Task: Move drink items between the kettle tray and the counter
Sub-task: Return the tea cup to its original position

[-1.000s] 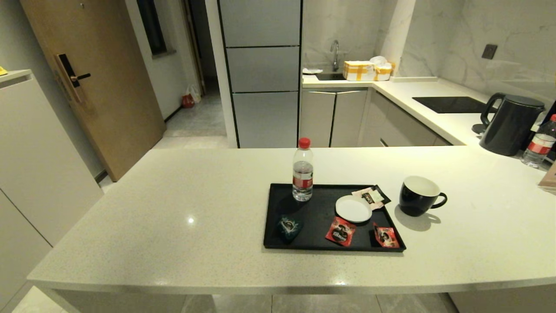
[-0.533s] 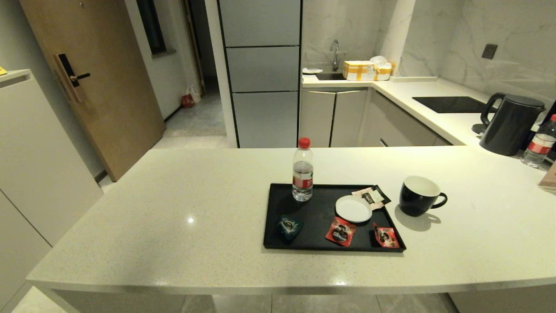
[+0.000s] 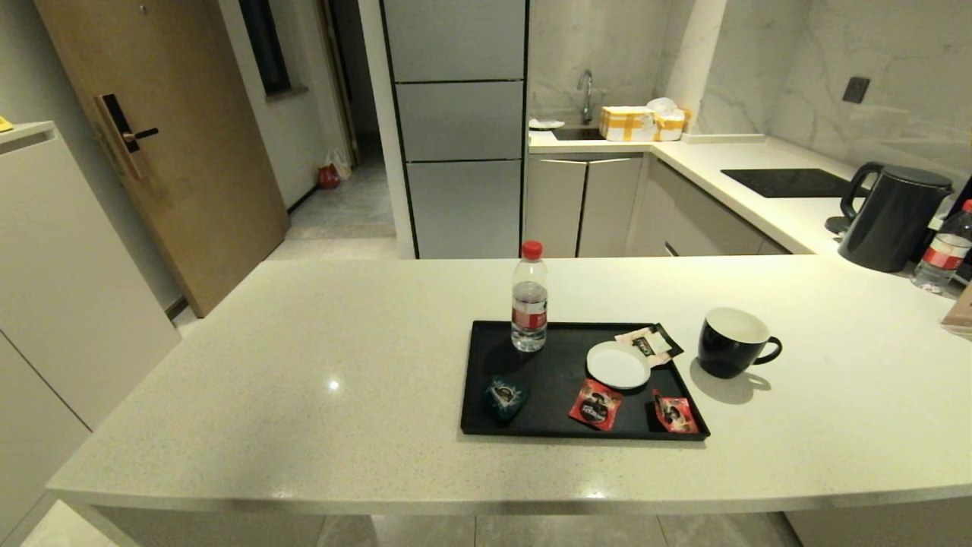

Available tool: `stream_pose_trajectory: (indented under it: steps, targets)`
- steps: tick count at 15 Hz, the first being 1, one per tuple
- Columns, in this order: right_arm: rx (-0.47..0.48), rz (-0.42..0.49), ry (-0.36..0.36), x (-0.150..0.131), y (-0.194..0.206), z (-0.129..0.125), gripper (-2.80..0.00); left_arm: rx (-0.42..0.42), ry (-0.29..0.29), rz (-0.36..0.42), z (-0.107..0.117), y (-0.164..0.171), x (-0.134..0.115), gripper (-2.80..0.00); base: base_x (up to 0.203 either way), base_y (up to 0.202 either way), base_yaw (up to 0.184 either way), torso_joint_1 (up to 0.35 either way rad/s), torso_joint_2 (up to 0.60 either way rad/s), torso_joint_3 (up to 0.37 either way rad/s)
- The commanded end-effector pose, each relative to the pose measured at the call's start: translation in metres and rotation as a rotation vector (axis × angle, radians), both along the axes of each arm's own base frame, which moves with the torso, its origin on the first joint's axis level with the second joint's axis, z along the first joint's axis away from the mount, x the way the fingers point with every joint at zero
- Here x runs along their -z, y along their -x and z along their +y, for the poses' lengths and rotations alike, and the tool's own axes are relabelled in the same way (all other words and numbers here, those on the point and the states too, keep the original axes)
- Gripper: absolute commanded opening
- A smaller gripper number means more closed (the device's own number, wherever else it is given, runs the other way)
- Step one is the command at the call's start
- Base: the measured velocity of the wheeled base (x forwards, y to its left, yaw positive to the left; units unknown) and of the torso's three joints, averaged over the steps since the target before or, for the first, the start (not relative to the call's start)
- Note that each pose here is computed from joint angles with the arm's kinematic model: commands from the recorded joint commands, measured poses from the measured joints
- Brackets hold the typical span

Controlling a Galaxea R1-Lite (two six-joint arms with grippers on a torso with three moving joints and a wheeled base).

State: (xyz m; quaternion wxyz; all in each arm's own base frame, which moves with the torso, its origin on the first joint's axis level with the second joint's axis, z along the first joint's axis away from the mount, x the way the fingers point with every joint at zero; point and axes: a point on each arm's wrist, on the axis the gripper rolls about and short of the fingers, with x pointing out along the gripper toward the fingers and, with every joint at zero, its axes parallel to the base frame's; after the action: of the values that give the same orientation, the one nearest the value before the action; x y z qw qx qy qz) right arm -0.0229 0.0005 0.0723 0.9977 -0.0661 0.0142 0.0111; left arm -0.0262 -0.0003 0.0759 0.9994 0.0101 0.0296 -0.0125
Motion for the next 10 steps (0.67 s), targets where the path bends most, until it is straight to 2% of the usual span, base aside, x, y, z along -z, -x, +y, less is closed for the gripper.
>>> stream_pose_trajectory:
  steps: [1, 10]
  targets:
    - [-0.001, 0.002, 0.001, 0.0009, -0.0002, 0.0000, -2.80, 0.000, 0.001, 0.002, 0.0000, 0.0000, -0.0002, -2.80, 0.000, 0.000, 0.000, 0.000, 0.00, 0.000]
    - [-0.001, 0.001, 0.001, 0.0007, -0.0002, 0.0000, -2.80, -0.020, 0.019, -0.001, 0.0005, -0.0001, -0.0005, -2.80, 0.000, 0.000, 0.000, 0.000, 0.00, 0.000]
